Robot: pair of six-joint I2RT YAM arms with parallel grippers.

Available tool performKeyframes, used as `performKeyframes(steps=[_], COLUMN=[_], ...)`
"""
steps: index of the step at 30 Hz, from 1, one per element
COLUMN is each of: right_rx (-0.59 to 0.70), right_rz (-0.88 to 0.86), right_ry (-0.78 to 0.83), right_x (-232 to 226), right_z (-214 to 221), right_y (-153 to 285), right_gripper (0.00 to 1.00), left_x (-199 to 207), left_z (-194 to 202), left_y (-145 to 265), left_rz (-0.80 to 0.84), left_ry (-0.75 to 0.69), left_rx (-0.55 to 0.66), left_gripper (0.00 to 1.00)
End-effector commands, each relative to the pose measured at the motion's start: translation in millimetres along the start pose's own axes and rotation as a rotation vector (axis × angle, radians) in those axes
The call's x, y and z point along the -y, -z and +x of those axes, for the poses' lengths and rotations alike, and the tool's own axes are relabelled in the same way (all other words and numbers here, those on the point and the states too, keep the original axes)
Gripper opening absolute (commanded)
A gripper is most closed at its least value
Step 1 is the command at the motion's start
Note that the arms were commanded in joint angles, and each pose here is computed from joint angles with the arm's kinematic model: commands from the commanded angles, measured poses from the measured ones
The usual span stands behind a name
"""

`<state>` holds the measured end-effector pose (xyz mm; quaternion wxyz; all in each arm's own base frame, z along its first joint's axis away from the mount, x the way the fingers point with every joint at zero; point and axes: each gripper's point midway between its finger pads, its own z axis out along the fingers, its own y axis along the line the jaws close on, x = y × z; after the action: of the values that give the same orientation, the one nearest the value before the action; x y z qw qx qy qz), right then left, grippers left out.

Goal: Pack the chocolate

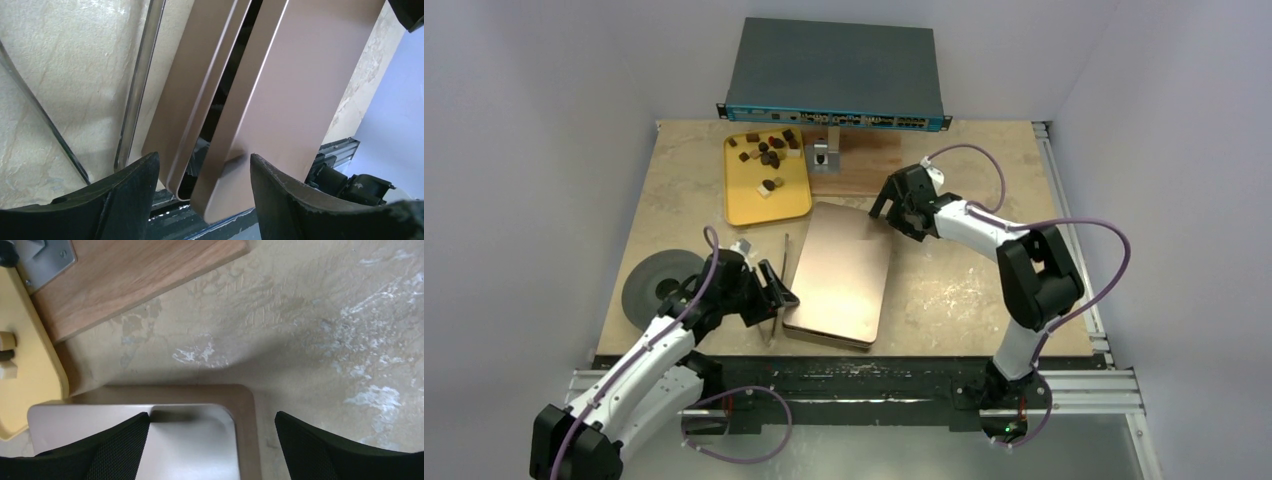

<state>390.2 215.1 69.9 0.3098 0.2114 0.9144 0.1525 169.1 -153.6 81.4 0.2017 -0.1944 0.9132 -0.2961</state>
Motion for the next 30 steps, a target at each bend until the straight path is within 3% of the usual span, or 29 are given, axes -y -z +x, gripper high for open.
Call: performKeyframes(steps=[1,9,30], right_rx=[0.05,0.034,0.054], right_rz=[-0.008,-0.002,-0.072], right_ry=[-0.064,-0.074,-0.062], right_x=[-14,-10,-33], right_z=[-19,-11,1], right_y=[-10,-18,16], right_gripper=[0.91,0.88,0.87], left_x=[16,11,-7], left_z=[0,8,14], left_y=[-2,-3,-11], left_rz=[0.085,0.078,0.012], left_ry=[0.008,0.032,0.043], left_rx=[-0.003,-0.029,-0.046], left_gripper=[0.66,0.62,0.51])
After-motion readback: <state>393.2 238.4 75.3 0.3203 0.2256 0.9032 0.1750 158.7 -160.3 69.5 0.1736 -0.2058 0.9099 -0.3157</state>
